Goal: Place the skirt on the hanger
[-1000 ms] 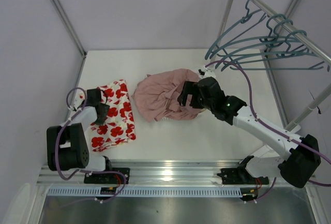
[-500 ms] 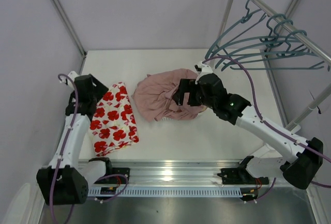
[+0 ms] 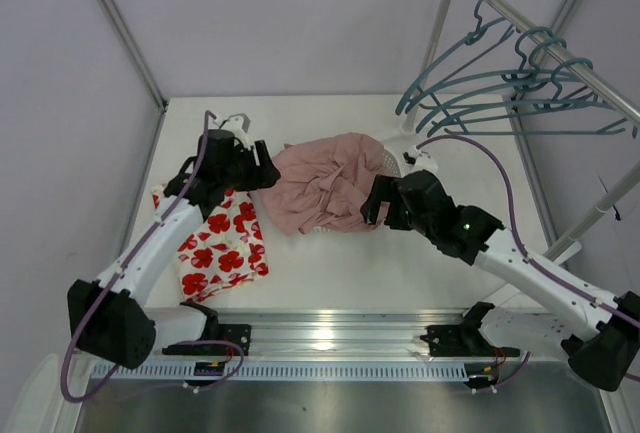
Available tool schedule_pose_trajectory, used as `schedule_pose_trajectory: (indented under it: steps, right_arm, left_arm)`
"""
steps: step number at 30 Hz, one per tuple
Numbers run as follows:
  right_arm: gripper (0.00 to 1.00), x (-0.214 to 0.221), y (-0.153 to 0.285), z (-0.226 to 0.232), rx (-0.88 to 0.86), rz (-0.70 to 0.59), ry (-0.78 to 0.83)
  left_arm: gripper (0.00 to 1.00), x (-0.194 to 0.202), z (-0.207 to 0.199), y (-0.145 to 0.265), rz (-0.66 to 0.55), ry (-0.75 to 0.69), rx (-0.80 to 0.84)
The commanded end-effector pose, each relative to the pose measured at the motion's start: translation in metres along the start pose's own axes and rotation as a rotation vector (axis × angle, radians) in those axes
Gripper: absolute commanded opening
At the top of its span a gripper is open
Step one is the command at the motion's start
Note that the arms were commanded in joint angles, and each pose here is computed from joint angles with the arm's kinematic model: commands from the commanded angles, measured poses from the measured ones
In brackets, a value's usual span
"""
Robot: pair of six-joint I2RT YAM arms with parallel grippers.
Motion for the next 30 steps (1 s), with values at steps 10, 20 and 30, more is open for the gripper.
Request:
schedule_pose_trajectory:
  steps: [10,20,30]
  right_arm:
    - [0.99,-0.005,0.037,-0.027,0.104,-0.121,-0.087]
    - [0.99,-0.011,0.017,-0.032,0.144,-0.106,-0.081]
    - [0.99,-0.013,0.012,-0.041,0.2,-0.11,-0.086]
  left_arm:
    - [0.63,0.02,0.031,-0.093,0.13,-0.021,-0.196]
    - [0.0,0.017,0.038,-0.137,0.096,0.028,-0.284]
    - [0.0,-0.039,0.085,-0.152,-0.027,0.132,-0.411]
Point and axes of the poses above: each gripper's point midway between its finger pads, its own y axis back along the fingers, its own z axis along the line the jaws close on, x = y × z, the point moved 9 cm from there along y, back along the fingers, and after that the axes turned 9 degrees about y, right-handed, at the moved point
